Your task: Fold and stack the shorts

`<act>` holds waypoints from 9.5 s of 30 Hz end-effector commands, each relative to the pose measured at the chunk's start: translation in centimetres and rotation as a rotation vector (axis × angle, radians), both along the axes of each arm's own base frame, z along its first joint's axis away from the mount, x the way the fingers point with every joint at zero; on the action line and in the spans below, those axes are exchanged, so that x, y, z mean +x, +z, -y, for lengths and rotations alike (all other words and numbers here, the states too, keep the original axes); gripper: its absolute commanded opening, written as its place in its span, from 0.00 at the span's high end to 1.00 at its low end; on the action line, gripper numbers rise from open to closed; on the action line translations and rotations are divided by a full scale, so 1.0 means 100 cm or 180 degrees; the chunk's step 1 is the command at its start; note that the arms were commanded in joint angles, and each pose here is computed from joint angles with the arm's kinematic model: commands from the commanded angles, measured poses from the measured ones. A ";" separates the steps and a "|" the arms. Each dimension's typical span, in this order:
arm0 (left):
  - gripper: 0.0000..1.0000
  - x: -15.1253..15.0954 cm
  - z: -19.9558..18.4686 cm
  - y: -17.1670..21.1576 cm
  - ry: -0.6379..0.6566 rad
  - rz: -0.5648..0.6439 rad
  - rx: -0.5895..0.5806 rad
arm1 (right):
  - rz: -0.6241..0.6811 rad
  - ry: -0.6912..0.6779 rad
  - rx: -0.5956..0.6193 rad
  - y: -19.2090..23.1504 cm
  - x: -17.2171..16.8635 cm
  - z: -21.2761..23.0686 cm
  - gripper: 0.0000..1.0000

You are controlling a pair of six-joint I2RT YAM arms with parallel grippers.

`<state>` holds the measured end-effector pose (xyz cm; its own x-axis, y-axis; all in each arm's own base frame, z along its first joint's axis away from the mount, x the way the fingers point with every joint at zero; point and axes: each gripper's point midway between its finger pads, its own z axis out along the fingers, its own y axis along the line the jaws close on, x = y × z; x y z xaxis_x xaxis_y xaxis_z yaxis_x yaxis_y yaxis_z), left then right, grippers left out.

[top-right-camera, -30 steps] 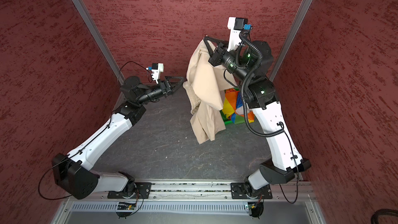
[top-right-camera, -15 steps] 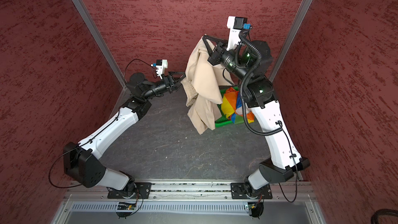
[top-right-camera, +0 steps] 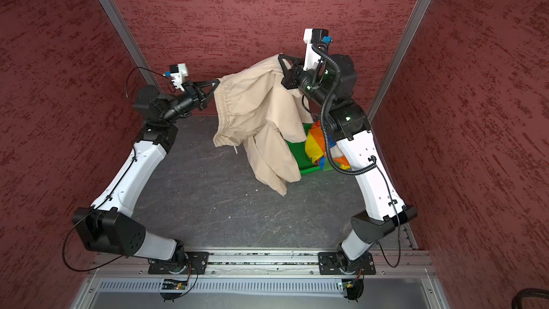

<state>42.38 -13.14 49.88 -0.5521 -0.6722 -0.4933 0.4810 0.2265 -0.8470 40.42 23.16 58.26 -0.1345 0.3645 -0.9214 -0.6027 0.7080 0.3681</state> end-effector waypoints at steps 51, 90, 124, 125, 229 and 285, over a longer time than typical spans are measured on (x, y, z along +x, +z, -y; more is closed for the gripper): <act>0.64 -0.117 -0.187 -0.365 0.1980 -0.3156 0.0319 | -0.2873 0.1037 -0.0834 -0.500 -0.183 -0.128 0.47; 0.31 -0.048 -0.170 -0.314 0.1580 -0.3012 0.1068 | -0.2641 -0.0772 -0.1978 -0.473 0.108 0.049 0.79; 0.26 -0.057 -0.213 -0.346 0.2181 -0.3699 0.1510 | -0.1678 0.0177 -0.1977 -0.399 -0.013 -0.148 0.18; 0.35 -0.060 -0.216 -0.344 0.2238 -0.3713 0.1540 | -0.1660 0.0307 -0.2021 -0.403 -0.023 -0.163 0.19; 1.00 0.040 -0.097 -0.252 0.1601 -0.1956 0.2520 | -0.1899 -0.0010 -0.1188 -0.367 -0.025 -0.018 0.02; 1.00 0.007 -0.150 -0.320 0.1695 -0.2866 0.2117 | -0.1873 -0.0025 0.0002 -0.388 -0.007 -0.018 1.00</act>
<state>42.87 1.13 16.78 -0.6459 -0.6577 -0.3876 -0.4930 0.7470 -0.4461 41.66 25.23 25.28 -0.5374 0.3414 -0.7711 -0.3957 0.7054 0.5881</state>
